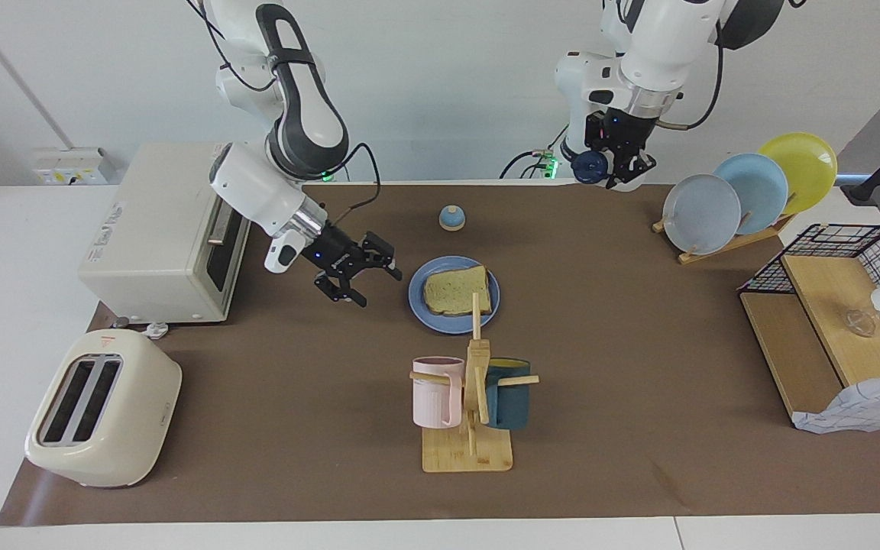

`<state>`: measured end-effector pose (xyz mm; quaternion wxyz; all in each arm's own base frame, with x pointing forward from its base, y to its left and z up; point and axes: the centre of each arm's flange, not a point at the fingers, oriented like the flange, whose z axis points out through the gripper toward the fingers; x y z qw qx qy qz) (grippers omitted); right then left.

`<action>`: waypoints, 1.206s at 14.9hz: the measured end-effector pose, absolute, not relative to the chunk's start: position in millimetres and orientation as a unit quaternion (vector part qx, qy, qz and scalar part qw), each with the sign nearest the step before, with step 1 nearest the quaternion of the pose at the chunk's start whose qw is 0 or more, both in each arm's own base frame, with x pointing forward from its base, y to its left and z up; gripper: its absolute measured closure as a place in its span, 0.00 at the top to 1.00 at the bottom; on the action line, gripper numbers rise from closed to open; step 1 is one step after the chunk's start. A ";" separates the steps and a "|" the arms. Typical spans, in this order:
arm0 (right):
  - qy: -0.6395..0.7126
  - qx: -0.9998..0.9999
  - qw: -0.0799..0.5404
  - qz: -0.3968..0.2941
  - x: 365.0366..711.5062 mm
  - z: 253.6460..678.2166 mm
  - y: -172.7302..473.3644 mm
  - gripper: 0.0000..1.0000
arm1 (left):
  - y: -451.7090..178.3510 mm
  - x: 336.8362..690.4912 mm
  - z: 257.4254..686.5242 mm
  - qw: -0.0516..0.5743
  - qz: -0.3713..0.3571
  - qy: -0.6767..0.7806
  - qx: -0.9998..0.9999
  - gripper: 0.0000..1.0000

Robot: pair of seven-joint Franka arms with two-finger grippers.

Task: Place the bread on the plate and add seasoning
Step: 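Raise the right gripper off the toast while the left gripper brings the bottle forward, then reach the right gripper to the cap of the bottle held by the left gripper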

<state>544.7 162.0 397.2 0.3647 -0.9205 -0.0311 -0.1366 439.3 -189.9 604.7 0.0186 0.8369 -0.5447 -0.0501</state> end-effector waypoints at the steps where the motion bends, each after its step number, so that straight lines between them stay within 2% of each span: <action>1: -0.021 -0.920 0.369 -0.127 544.1 408.3 158.8 1.00 | -192.6 437.7 605.2 0.018 -0.050 -0.547 0.835 0.42; 3: -0.020 -0.924 0.367 -0.104 539.0 442.7 163.9 1.00 | -195.1 436.4 605.2 0.018 -0.050 -0.552 0.832 0.42; 8: 0.036 -0.928 0.369 -0.047 520.3 560.9 191.1 1.00 | -210.3 427.0 605.4 0.016 -0.056 -0.587 0.808 0.40; 14: 0.088 -0.912 0.399 -0.029 488.7 619.0 267.9 0.97 | -226.3 413.2 608.4 0.018 -0.059 -0.656 0.752 0.40; 15: 0.100 -0.907 0.407 -0.037 483.2 625.2 284.0 0.91 | -230.3 411.0 608.0 0.025 -0.058 -0.660 0.749 0.40; 16: 0.113 -0.901 0.417 -0.045 475.7 629.7 303.5 0.75 | -233.8 409.1 608.3 0.035 -0.055 -0.662 0.747 0.40; 17: 0.121 -0.896 0.424 -0.051 468.0 631.9 321.8 0.70 | -236.4 407.6 609.1 0.045 -0.051 -0.662 0.746 0.40; 18: 0.122 -0.894 0.428 -0.053 461.4 632.0 335.9 0.70 | -238.3 406.4 610.5 0.055 -0.046 -0.662 0.746 0.40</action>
